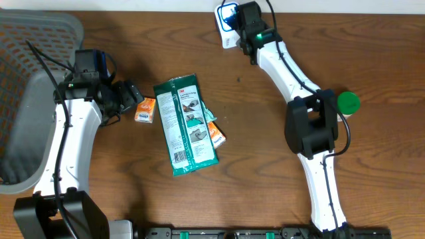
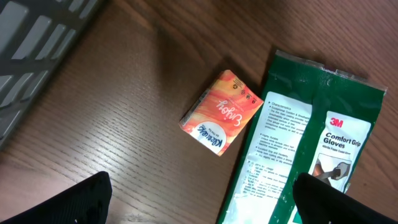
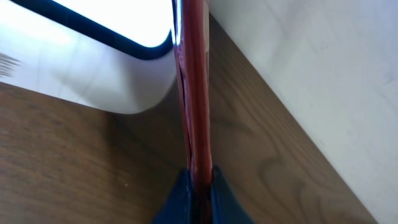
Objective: Scan the item barcode
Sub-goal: 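Carry the Nescafe stick with the right gripper to the white scanner, then move the stick right and place it beside the jar, release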
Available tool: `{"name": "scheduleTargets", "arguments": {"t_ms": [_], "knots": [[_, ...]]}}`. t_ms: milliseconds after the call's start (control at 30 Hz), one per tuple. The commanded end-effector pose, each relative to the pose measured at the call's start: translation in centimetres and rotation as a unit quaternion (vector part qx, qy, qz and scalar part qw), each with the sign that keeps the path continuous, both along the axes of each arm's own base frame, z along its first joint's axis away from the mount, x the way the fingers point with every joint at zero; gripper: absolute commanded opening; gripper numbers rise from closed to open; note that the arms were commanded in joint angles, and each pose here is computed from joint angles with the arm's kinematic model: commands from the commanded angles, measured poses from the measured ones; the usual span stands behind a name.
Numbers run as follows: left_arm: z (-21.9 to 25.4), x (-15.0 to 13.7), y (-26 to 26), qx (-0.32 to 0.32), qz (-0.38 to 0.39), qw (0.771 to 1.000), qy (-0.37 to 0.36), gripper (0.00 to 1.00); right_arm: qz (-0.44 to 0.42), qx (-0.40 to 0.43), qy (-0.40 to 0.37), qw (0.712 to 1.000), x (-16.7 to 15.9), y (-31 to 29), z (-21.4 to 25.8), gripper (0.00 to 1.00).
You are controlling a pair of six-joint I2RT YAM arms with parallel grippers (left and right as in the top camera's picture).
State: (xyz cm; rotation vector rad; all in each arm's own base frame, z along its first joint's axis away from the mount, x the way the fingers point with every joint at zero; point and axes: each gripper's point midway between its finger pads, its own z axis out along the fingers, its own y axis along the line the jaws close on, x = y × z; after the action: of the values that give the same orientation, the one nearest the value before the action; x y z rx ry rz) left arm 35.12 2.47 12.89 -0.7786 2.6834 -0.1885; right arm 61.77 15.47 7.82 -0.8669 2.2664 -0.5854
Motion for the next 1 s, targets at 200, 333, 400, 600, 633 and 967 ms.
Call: {"name": "scheduleTargets", "arguments": {"t_ms": [200,333,400,600,633,967], "knots": [[0.4,-0.1,0.8,0.009,0.013,1.000,-0.004,0.94,0.033,0.058,-0.001,0.998,0.5,2.0,0.1,0.01],[0.4,-0.1,0.8,0.009,0.013,1.000,-0.004,0.94,0.029,0.053,-0.003,0.998,0.6,1.8,0.1,0.01],[0.4,-0.1,0.8,0.009,0.013,1.000,-0.004,0.94,0.025,0.048,-0.004,0.999,0.6,1.6,-0.1,0.01],[0.4,-0.1,0.8,0.009,0.013,1.000,-0.004,0.94,0.025,0.044,0.007,0.999,0.5,1.6,-1.3,0.01],[0.4,-0.1,0.8,0.009,0.013,1.000,-0.004,0.94,0.025,0.043,0.010,0.999,0.4,1.6,-1.7,0.01],[0.4,-0.1,0.8,0.009,0.013,1.000,-0.004,0.94,0.007,0.053,-0.049,0.997,-0.9,3.2,6.7,0.01]]}}
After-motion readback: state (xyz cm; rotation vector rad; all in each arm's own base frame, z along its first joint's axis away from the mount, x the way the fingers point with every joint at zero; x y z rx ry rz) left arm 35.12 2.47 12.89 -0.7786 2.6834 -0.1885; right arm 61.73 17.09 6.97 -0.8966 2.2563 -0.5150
